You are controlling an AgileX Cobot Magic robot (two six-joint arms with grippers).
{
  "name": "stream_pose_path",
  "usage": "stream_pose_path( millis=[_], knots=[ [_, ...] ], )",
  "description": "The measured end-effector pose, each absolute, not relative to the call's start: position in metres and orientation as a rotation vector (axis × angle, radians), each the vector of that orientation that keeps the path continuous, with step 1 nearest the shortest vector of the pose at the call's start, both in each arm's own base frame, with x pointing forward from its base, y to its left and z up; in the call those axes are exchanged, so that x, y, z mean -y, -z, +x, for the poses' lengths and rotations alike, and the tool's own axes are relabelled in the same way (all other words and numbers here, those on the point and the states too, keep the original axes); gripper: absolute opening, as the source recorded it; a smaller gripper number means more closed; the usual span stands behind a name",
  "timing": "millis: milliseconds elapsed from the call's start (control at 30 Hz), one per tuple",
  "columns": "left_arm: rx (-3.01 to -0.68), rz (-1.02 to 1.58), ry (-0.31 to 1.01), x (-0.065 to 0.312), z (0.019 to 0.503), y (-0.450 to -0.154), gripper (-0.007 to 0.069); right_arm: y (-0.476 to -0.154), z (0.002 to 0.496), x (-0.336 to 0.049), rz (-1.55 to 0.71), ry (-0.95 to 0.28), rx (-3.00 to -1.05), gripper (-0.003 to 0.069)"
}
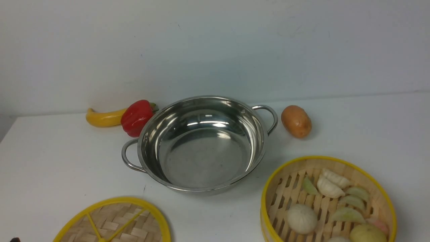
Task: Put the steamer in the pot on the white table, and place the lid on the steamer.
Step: 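Reach for and grasp the rim of the bamboo steamer holding the buns with the right gripper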
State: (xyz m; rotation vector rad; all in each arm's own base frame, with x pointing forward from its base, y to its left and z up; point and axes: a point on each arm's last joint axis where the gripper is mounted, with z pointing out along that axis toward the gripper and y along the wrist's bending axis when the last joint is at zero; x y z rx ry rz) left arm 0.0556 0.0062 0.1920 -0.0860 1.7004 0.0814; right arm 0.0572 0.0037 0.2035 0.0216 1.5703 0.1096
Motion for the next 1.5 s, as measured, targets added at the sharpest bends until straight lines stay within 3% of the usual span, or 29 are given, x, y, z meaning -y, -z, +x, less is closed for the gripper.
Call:
stream_pose_path(
  millis=[200,367,467,600,667,867,933,1033,1167,1300,1500],
  knots=[
    [-1.611,-0.503,0.394,0.000,0.056,-0.195,0.0241,-0.203,0.057,-0.004,0.021,-0.109,-1.570,0.0242],
    [-1.544,-0.703,0.635,0.003,0.057,-0.196,0.0241,-0.204,0.057,-0.004,0.041,-0.129,-1.563,0.0242],
    [-1.530,-0.728,0.664,0.003,0.057,-0.197,0.0241,-0.208,0.057,-0.003,0.201,-0.291,-1.517,0.0242],
    [-1.488,-0.726,0.656,0.001,0.057,-0.200,0.0241,-0.214,0.057,0.000,0.589,-0.678,-1.369,0.0242],
    [-1.480,-0.725,0.654,0.001,0.057,-0.200,0.0241,-0.215,0.057,0.002,0.728,-0.816,-1.306,0.0242],
    [-1.399,-0.740,0.674,-0.002,0.056,-0.209,0.0241,-0.217,0.056,0.007,0.930,-1.002,-1.168,0.0243],
    [-1.375,-0.677,0.631,-0.002,0.054,-0.222,0.0241,-0.219,0.056,0.007,0.923,-0.998,-1.165,0.0243],
    [-1.358,-0.458,0.441,-0.001,0.046,-0.263,0.0241,-0.248,0.053,0.001,0.750,-0.916,-1.231,0.0243],
    [-1.601,-0.265,0.211,0.001,0.057,-0.295,0.0241,-0.287,0.062,-0.013,0.537,-0.780,-1.511,0.0243],
    [-2.013,-0.250,0.145,-0.002,0.092,-0.292,0.0241,-0.299,0.094,-0.024,0.439,-0.661,-1.951,0.0243],
    [-2.486,-0.220,0.123,-0.005,0.143,-0.276,0.0241,-0.294,0.151,-0.027,0.316,-0.471,-2.423,0.0243]
  ],
)
